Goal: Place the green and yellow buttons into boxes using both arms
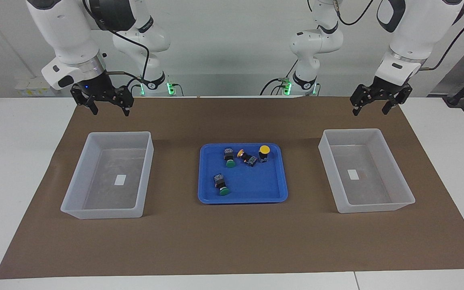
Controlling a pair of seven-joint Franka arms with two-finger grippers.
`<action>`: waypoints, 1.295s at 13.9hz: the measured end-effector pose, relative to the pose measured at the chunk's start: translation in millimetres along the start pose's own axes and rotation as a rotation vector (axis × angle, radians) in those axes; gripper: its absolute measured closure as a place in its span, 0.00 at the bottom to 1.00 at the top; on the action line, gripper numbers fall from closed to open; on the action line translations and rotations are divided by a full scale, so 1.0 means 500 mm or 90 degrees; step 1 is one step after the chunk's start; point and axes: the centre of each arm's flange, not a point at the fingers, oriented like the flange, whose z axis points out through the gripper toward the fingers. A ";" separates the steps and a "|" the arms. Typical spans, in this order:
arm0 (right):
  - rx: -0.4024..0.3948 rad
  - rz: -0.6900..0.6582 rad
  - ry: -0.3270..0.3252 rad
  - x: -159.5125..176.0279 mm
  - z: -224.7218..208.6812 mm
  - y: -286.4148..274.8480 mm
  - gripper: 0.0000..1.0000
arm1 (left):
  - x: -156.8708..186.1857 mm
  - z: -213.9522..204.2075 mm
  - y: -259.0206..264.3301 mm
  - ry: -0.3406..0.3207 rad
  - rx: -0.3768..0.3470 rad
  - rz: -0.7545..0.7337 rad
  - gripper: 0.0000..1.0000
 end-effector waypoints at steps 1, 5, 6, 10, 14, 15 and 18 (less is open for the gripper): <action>0.000 0.000 0.000 0.000 0.000 0.000 0.00 | 0.000 0.000 0.000 0.000 0.000 0.000 0.00; 0.000 -0.002 -0.001 -0.001 0.001 -0.004 0.00 | 0.000 0.000 0.005 0.000 0.000 0.003 0.00; 0.000 -0.003 -0.001 -0.001 0.001 -0.006 0.00 | 0.000 0.000 0.007 0.001 0.000 0.004 0.00; 0.000 -0.005 -0.001 -0.001 0.001 -0.008 0.00 | 0.001 -0.001 0.012 0.003 0.000 0.007 0.00; 0.000 -0.011 -0.001 -0.003 0.001 -0.019 0.00 | 0.002 0.004 0.004 0.004 0.000 0.002 0.00; 0.000 -0.012 -0.001 -0.003 0.001 -0.021 0.00 | 0.004 0.009 -0.003 0.012 0.000 -0.002 0.00; 0.000 -0.009 -0.001 -0.002 0.001 -0.016 0.00 | 0.007 0.032 -0.007 0.031 0.000 -0.004 0.00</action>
